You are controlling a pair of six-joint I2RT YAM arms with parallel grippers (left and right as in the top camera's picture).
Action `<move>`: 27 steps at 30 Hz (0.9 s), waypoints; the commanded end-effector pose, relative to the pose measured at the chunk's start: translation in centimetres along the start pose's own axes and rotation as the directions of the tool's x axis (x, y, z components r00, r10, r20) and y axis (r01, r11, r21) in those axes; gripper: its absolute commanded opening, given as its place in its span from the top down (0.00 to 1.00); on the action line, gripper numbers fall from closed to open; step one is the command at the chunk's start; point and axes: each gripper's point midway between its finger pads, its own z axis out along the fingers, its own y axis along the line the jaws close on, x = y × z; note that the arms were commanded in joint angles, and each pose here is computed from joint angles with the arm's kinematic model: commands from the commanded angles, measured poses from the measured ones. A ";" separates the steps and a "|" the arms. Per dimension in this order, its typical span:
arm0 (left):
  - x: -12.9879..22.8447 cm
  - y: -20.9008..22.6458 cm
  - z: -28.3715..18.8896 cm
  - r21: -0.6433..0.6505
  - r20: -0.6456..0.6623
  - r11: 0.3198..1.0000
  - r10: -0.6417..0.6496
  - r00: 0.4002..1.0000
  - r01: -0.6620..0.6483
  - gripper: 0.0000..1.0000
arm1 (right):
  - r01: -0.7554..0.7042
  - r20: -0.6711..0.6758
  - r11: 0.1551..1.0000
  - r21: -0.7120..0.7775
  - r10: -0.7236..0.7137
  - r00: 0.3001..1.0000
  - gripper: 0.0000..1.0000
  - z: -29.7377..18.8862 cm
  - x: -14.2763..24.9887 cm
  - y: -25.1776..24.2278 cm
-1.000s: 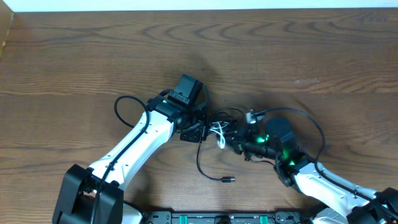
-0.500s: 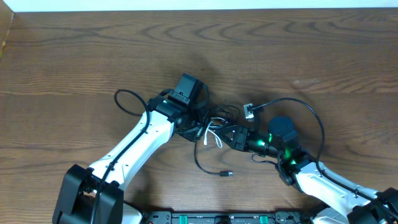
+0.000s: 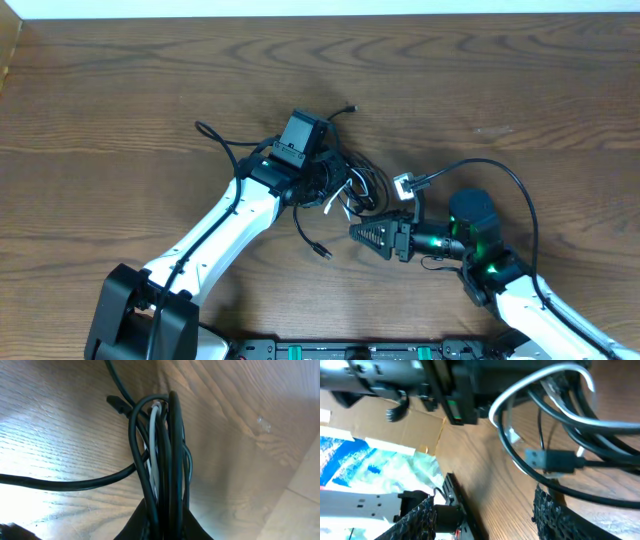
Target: Untangle cables
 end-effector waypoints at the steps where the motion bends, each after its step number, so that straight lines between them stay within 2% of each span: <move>1: 1.2 -0.2 0.0 0.011 -0.063 0.995 -0.095 0.993 0.096 0.91 | 0.046 0.017 0.999 -0.006 -0.046 0.999 0.40 -0.1 -0.5 0.4; 4: 1.9 0.5 0.0 -0.035 -0.092 0.957 -0.289 0.953 0.287 0.92 | -0.005 0.026 1.000 0.013 0.005 1.000 0.53 -0.1 -0.6 0.0; 5: 2.3 0.9 -0.1 -0.062 -0.098 0.934 -0.356 0.929 0.351 0.92 | -0.133 0.048 0.989 0.057 0.131 0.990 0.56 -0.2 -0.7 -1.0; 6: 2.5 1.2 -0.1 -0.079 -0.101 0.920 -0.390 0.915 0.383 0.92 | -0.177 0.063 0.981 0.077 0.173 0.983 0.53 -0.2 -0.8 -1.5; 9: 3.0 2.1 -0.2 -0.122 -0.100 0.902 -0.427 0.899 0.415 0.92 | -0.081 0.091 0.990 0.116 0.071 0.993 0.40 -0.3 -1.4 -2.1; 11: 3.4 2.8 -0.3 -0.158 -0.098 0.886 -0.453 0.886 0.436 0.92 | -0.019 0.084 0.992 0.121 0.009 0.996 0.34 -0.3 -1.4 -2.1; 14: 4.5 4.3 -0.7 -0.240 -0.087 0.817 -0.556 0.827 0.524 0.92 | 0.065 0.041 0.992 0.105 -0.070 0.997 0.32 0.0 -0.6 -1.6; 20: 5.9 3.8 -1.0 -0.271 -0.148 0.766 -0.632 0.761 0.583 0.92 | 0.176 0.000 0.982 0.067 -0.176 0.984 0.34 1.1 0.7 -0.2; 21: 5.9 3.8 -1.0 -0.272 -0.150 0.762 -0.637 0.756 0.588 0.92 | 0.185 -0.004 0.981 0.063 -0.185 0.983 0.37 1.2 0.8 0.0; 22: 6.0 3.7 -1.1 -0.273 -0.155 0.760 -0.640 0.753 0.589 0.92 | 0.191 -0.007 0.979 0.066 -0.191 0.982 0.48 1.4 0.9 0.0; 23: 6.0 3.7 -1.1 -0.273 -0.155 0.761 -0.639 0.753 0.589 0.92 | 0.188 -0.007 0.979 0.075 -0.188 0.982 0.63 1.4 1.0 -0.2; 24: 6.0 3.7 -1.1 -0.273 -0.155 0.761 -0.639 0.753 0.589 0.91 | 0.190 -0.008 0.979 0.075 -0.190 0.982 0.70 1.4 1.0 -0.2; 26: 6.0 3.7 -1.0 -0.271 -0.154 0.766 -0.632 0.760 0.582 0.85 | 0.198 0.006 0.977 0.075 -0.199 0.980 0.96 1.2 0.6 -0.1; 27: 5.8 3.9 -1.0 -0.268 -0.143 0.775 -0.619 0.772 0.572 0.83 | 0.204 0.015 0.977 0.058 -0.205 0.979 0.99 1.0 0.2 0.1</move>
